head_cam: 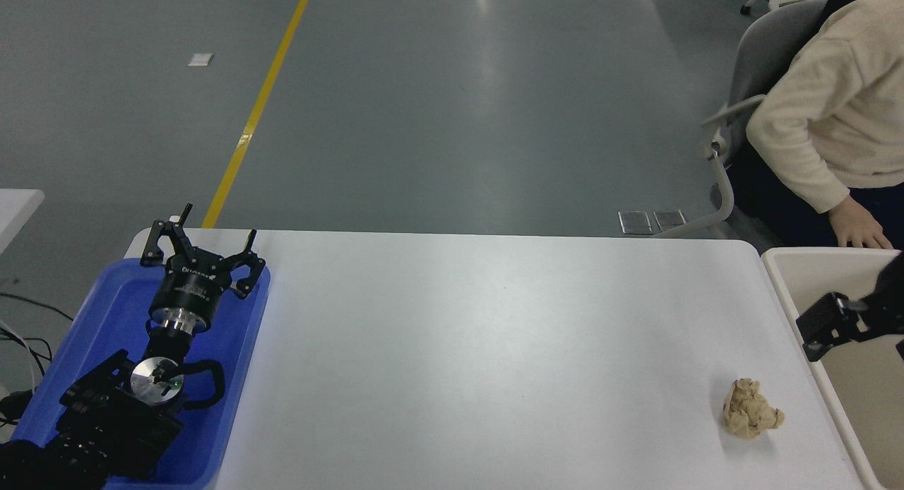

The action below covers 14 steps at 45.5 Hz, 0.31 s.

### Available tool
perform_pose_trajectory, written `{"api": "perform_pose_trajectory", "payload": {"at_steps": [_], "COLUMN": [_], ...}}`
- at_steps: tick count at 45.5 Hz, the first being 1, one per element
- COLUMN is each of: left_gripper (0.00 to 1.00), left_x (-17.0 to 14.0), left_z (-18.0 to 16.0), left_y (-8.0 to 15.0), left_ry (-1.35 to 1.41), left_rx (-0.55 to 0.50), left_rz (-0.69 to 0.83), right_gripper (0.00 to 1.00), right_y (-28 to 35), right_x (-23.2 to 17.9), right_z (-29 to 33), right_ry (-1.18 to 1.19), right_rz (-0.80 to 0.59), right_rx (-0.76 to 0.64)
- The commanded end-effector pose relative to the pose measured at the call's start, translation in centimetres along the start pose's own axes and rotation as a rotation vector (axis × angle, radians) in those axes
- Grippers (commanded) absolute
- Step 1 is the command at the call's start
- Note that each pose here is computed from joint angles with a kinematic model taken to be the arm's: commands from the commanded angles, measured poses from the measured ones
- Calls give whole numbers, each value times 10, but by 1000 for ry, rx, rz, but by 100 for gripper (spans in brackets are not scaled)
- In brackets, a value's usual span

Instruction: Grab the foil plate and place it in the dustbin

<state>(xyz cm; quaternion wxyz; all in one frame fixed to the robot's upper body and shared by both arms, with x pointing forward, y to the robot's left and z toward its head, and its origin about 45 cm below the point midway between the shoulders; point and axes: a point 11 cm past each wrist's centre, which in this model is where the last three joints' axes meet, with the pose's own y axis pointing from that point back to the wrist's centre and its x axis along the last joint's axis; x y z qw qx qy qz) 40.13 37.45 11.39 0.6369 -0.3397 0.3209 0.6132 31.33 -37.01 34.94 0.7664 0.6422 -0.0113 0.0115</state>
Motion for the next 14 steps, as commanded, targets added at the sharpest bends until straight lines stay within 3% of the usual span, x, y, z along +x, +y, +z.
{"api": "perform_pose_trajectory", "payload": {"at_steps": [1, 14], "left_gripper": [100, 100], "left_x": [0, 0], "left_z": [0, 0], "left_y": [0, 0], "left_ry": [0, 0], "left_rx": [0, -1], "left_rz": [0, 0], "right_gripper": [100, 100], "right_y": [66, 80], "right_x": [21, 25], "right_z": [-37, -47], "right_ry": [59, 56], "right_rz": [113, 158], "right_rx": [-27, 11]}}
